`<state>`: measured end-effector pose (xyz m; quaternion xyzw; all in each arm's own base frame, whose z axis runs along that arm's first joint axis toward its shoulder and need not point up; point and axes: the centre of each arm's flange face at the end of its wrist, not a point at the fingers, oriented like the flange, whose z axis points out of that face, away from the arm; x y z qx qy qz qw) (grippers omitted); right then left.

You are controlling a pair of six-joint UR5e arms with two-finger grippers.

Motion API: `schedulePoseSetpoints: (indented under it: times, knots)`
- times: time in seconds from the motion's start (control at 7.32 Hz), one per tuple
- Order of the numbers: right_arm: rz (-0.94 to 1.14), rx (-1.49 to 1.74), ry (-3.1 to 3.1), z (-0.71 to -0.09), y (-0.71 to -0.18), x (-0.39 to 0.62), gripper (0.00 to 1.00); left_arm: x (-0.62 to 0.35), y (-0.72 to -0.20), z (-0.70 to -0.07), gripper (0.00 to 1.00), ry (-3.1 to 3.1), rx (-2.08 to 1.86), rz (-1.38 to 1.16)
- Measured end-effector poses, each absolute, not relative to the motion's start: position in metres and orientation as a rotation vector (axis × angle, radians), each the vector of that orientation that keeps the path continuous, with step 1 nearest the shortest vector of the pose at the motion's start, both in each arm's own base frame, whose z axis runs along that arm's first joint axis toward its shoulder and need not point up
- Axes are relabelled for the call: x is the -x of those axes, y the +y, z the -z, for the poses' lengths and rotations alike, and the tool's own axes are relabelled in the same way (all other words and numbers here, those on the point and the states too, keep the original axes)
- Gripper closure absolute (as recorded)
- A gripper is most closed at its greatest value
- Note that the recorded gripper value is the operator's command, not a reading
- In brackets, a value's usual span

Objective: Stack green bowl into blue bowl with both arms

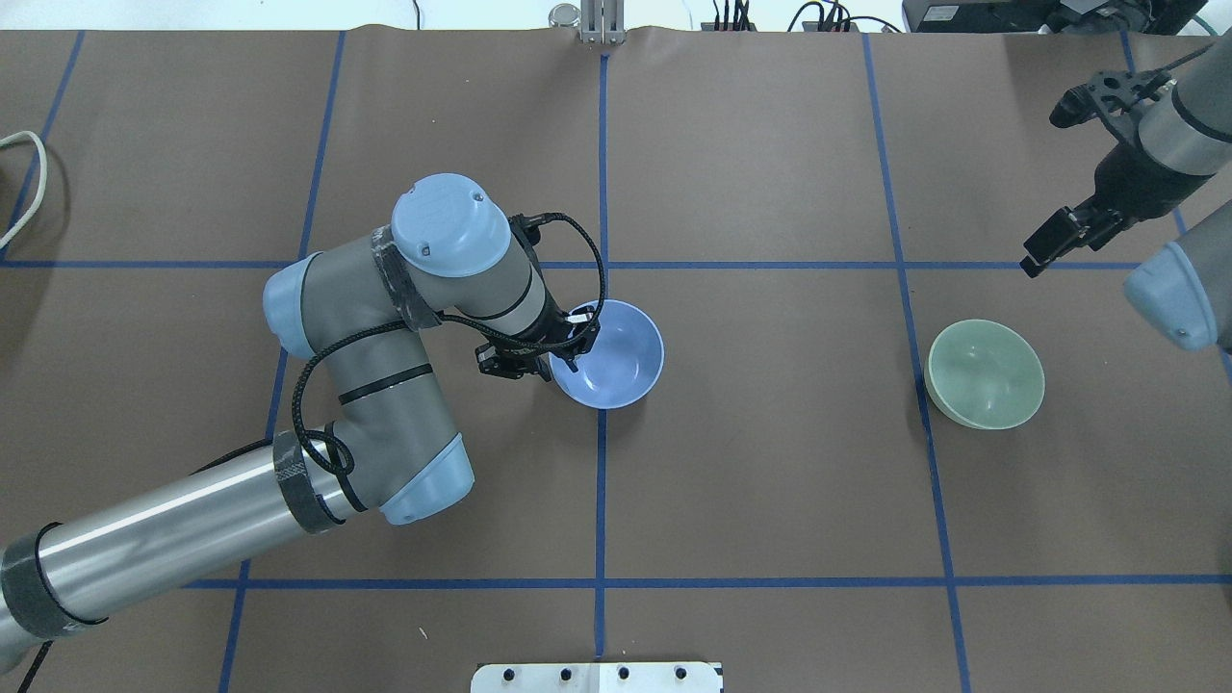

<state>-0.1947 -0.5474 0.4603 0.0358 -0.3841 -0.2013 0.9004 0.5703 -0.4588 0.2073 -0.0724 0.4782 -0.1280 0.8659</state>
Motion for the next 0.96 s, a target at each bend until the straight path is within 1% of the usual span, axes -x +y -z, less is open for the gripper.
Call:
schedulePoseSetpoints:
  times: [0.14, 0.55, 0.68, 0.82, 0.96]
  knots:
    - [0.425, -0.073, -0.795, -0.465, -0.543, 0.196, 0.32, -0.560, -0.467, -0.203, 0.03, 1.013, 0.135, 0.274]
    - [0.455, -0.121, -0.824, -0.514, -0.505, 0.201, 0.30, -0.496, -0.508, -0.206, 0.03, 1.049, 0.111, 0.260]
    - [0.450, -0.121, -0.833, -0.522, -0.496, 0.207, 0.25, -0.479, -0.520, -0.210, 0.03, 1.055, 0.108, 0.255]
    - [0.448, -0.121, -0.840, -0.526, -0.490, 0.213, 0.22, -0.468, -0.528, -0.213, 0.03, 1.053, 0.104, 0.255]
    - [0.452, -0.124, -0.846, -0.529, -0.485, 0.216, 0.22, -0.462, -0.534, -0.215, 0.03, 1.047, 0.100, 0.255]
